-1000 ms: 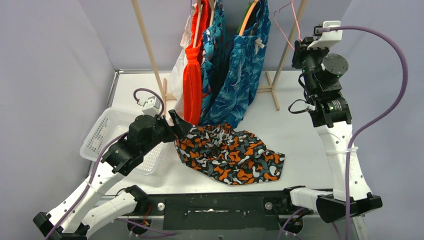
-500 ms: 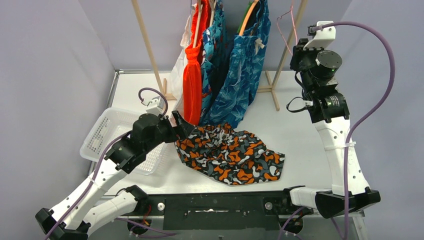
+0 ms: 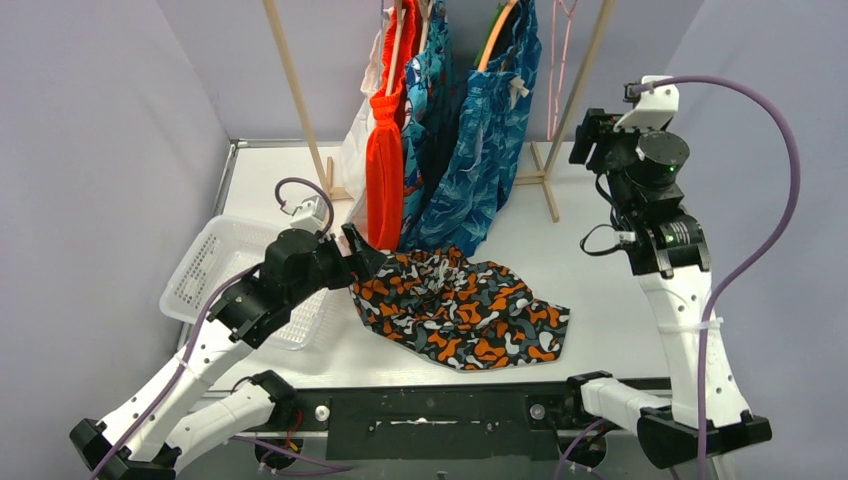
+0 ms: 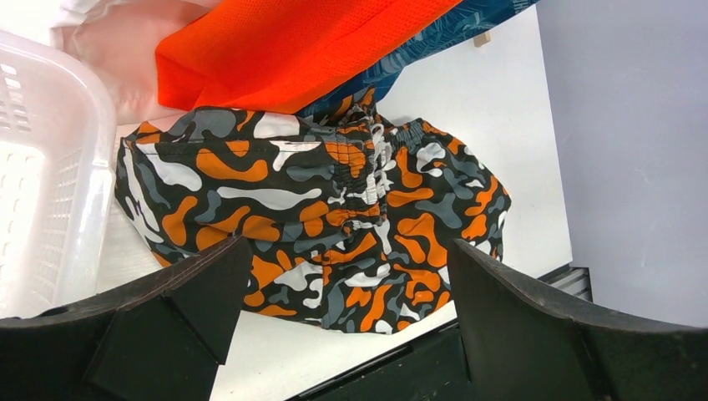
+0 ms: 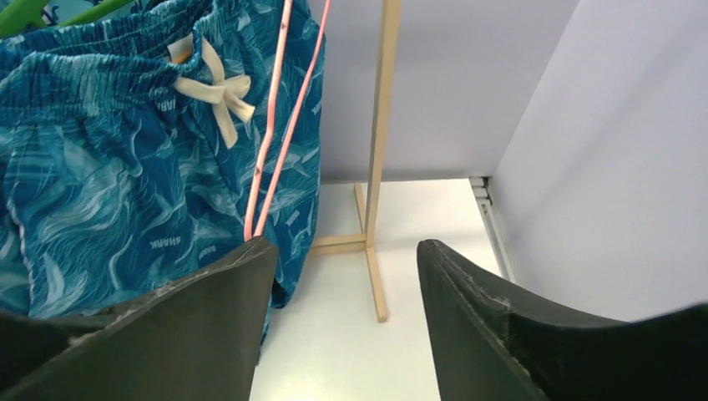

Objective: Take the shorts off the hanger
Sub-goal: Place the hanger on the clothes rod, then adjust the shorts at the center of the board.

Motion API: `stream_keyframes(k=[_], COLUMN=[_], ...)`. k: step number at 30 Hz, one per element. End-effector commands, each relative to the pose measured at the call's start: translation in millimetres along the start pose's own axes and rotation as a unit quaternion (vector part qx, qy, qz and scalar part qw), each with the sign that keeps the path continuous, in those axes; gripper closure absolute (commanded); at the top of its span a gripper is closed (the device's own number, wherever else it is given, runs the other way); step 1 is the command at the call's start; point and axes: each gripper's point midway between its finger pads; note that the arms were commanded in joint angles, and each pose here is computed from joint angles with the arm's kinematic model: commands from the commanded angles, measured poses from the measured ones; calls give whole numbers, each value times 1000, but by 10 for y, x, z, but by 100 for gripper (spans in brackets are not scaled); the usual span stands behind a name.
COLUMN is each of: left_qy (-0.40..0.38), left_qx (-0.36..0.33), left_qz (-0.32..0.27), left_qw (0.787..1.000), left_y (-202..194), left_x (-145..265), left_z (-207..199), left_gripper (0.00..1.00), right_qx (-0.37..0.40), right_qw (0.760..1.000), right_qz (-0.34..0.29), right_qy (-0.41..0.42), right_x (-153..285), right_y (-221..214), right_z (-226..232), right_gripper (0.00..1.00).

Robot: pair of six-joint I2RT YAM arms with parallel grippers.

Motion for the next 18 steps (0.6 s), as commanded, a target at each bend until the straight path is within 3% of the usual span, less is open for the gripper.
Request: stream_keyframes(k=[1, 10, 18], left_qy=[-15, -7, -9], left_qx=[12, 21, 11], left_qz=[-16, 3, 86], left_qw=[1000, 1000, 996], left_y=[92, -8, -306], left_x=[19, -67, -249], left_z=[-89, -28, -55], left_gripper=[11, 11, 12], right_qx=[-43, -176, -292], right_qw=[999, 977, 903], right_qz=[-7, 116, 300], right_qy=[-17, -8, 99], right_x=[322, 831, 1021], right_y=[-14, -1237, -2541], right_z=[-106, 185, 1048], right_gripper=[36, 20, 10])
Point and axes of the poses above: each gripper's point midway between its finger pads, its own x axis back along the fingers, its own z axis along the line the jaws close on, y = z × x, and after that the axes turned 10 degrees about x, right-handed
